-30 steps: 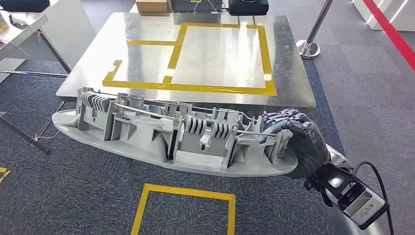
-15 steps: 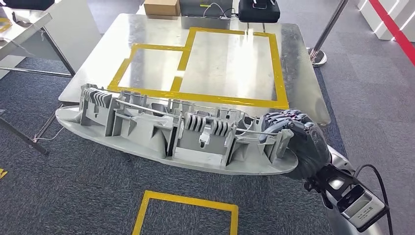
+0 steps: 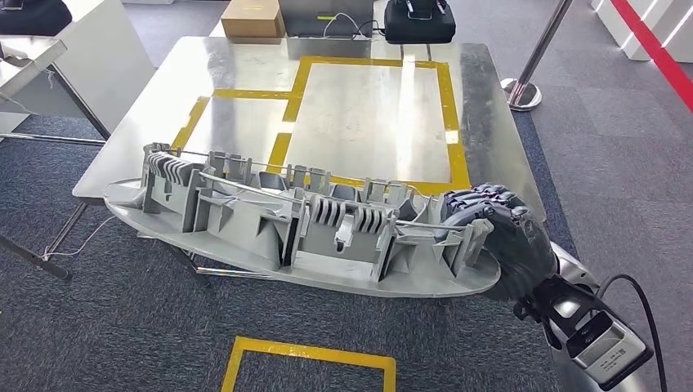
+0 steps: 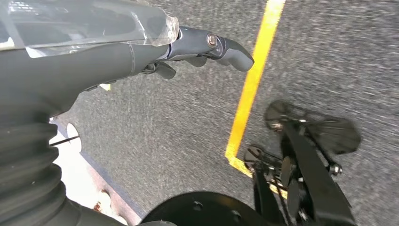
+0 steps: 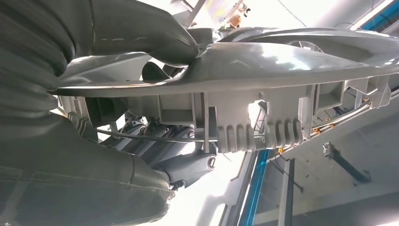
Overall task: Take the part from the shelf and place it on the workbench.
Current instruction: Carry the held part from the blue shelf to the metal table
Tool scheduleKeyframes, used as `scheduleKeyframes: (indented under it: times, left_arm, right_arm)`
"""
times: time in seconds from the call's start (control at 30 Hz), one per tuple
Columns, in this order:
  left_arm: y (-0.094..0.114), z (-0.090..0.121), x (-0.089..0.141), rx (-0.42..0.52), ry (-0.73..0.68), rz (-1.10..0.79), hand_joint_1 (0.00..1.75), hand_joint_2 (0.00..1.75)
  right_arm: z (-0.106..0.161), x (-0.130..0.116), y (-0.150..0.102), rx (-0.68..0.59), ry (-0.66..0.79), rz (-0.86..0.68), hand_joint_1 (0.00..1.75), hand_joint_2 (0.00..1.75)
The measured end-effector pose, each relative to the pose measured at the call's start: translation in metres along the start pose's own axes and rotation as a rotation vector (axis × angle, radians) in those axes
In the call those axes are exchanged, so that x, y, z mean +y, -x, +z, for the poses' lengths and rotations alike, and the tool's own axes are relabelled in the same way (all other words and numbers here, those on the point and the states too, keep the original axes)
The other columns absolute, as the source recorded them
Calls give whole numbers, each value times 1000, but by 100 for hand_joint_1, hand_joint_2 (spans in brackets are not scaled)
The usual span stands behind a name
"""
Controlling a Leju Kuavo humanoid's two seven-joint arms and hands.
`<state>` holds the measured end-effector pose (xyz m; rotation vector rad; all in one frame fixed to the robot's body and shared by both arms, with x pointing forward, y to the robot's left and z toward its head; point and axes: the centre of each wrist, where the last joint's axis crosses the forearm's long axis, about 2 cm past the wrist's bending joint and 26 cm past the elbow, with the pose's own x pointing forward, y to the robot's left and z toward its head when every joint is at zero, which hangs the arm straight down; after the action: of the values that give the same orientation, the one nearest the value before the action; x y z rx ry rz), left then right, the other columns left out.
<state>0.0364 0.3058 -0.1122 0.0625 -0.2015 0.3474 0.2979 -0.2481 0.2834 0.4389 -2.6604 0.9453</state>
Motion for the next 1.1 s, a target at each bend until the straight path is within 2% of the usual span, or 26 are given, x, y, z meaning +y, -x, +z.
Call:
scheduleKeyframes:
  times: [0.43,0.77,1.1]
  left_arm:
    - [1,0,5,15,-7,-1,0,175]
    - [-4,-1,2,3,4,-2,0,175]
    - [-2,0,3,8,-1,-11,0,175]
  right_arm:
    - [10,-9,-9,3,-1,9,175,175]
    - [7,-18,-17,-21,0,29,175,175]
    - [6,-16,-17,-29,7,17,175,175]
